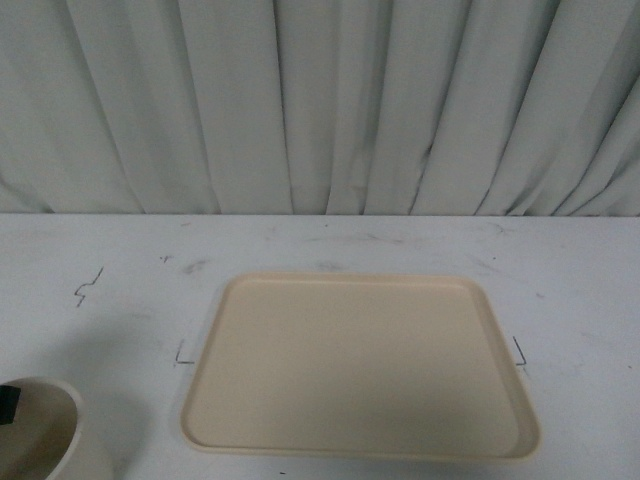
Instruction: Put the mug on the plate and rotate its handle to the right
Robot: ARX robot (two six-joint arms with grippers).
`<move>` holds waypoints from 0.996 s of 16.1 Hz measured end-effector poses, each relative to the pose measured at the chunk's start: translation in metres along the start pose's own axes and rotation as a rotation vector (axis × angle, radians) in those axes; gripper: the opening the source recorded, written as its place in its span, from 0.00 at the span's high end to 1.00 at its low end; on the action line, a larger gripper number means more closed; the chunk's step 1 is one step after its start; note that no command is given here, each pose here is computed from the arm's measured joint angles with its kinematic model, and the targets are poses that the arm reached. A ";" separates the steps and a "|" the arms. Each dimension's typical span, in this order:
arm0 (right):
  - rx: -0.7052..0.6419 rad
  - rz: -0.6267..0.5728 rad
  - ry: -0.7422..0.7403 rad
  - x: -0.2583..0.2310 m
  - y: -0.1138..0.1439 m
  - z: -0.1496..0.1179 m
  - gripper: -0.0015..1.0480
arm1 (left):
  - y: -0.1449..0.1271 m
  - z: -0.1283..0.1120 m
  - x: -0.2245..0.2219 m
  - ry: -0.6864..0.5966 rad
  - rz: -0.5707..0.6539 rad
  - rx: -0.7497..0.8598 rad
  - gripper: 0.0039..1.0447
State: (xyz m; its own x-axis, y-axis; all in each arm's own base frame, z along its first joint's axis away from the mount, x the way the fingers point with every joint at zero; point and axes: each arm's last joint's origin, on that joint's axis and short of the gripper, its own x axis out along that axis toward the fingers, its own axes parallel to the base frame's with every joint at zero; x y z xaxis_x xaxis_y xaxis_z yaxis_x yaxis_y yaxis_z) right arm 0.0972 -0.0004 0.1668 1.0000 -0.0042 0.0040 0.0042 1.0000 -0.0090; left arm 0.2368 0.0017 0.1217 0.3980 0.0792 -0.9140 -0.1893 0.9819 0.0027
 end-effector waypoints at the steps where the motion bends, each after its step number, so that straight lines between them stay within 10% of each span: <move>1: 0.000 0.000 0.000 0.000 0.000 0.000 0.06 | 0.000 -0.001 -0.002 0.000 0.009 0.004 0.98; 6: 0.000 0.000 0.000 0.000 0.000 0.000 0.06 | -0.019 0.032 -0.046 -0.108 -0.026 0.081 0.98; 16: 0.000 0.000 0.000 0.000 0.000 0.000 0.06 | -0.180 0.085 -0.029 -0.162 -0.246 0.448 0.98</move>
State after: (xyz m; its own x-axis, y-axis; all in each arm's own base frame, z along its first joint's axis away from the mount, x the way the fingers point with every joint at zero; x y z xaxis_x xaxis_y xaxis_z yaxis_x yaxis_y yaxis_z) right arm 0.0972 -0.0004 0.1668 1.0000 -0.0042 0.0040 0.0042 1.0000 -0.0090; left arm 0.3353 -0.1628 0.1822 0.5227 -0.1716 -0.8351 0.3147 0.9492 0.0019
